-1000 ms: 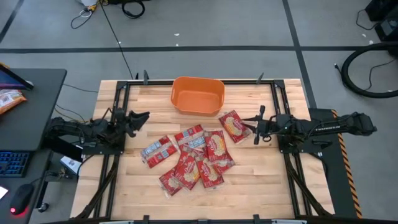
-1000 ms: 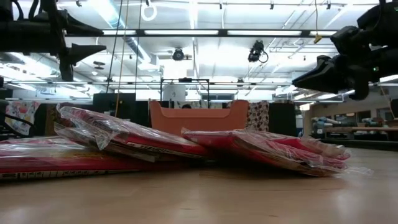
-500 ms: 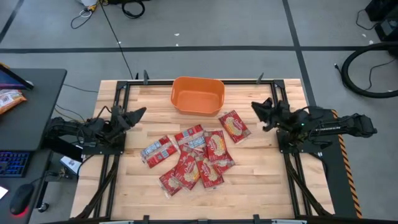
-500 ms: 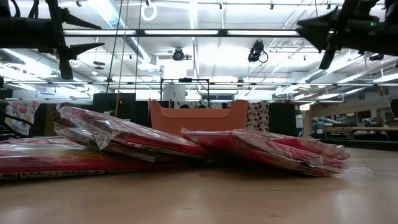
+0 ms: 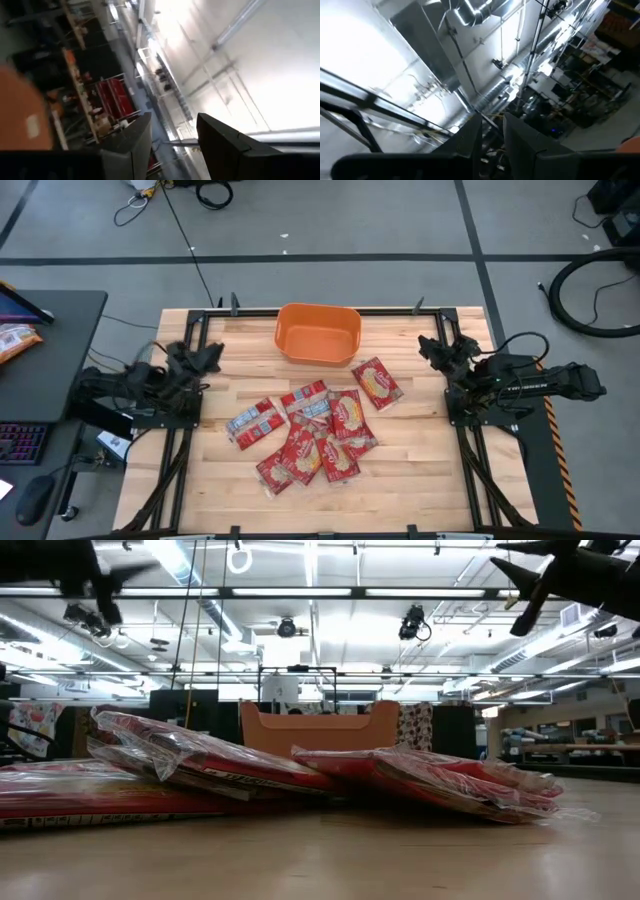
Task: Sort popcorn bags into baskets
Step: Put the popcorn bag into the orange bin
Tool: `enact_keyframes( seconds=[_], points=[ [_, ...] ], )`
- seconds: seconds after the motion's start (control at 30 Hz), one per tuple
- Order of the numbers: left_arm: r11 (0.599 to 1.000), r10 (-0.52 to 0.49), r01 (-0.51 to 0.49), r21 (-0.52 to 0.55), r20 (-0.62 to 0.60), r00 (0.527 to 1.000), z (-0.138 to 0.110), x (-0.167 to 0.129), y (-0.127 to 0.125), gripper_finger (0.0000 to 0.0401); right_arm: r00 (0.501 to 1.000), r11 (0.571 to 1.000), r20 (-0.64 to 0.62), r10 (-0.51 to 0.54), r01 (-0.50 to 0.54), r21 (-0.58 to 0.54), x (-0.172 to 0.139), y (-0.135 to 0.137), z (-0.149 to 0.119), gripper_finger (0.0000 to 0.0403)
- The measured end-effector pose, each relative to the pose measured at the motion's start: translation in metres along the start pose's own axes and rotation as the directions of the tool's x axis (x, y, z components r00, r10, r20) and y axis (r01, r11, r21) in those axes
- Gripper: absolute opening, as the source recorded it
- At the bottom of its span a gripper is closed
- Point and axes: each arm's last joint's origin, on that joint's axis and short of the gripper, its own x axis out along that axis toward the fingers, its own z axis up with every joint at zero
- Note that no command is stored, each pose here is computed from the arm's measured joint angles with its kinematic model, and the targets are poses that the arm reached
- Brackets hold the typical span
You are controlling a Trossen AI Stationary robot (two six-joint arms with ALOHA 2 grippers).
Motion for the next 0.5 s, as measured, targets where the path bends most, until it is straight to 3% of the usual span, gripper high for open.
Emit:
enact_keyframes(
  seconds=[0.13,0.3,0.37,0.5],
  points=[
    [0.982,-0.024,0.034,0.185,-0.055,0.998,0.000,0.023,-0.035,0.0160,0.999,0.993,0.033,0.010,-0.014,0.116,0.004,0.005,0.004,0.0084],
    [0.908,0.024,0.066,0.414,-0.207,0.978,-0.016,0.054,-0.062,0.0160,0.996,0.998,0.087,-0.034,0.029,0.064,0.011,0.009,0.008,0.0084],
    [0.885,0.079,0.052,0.462,-0.259,0.963,-0.025,0.064,-0.065,0.0160,0.996,0.999,0.080,-0.033,0.030,0.041,0.013,0.009,0.007,0.0084],
    [0.877,0.199,0.004,0.481,-0.372,0.907,-0.045,0.077,-0.059,0.0160,0.999,0.999,0.038,-0.029,0.027,0.043,0.015,0.007,0.003,0.0084]
  ],
)
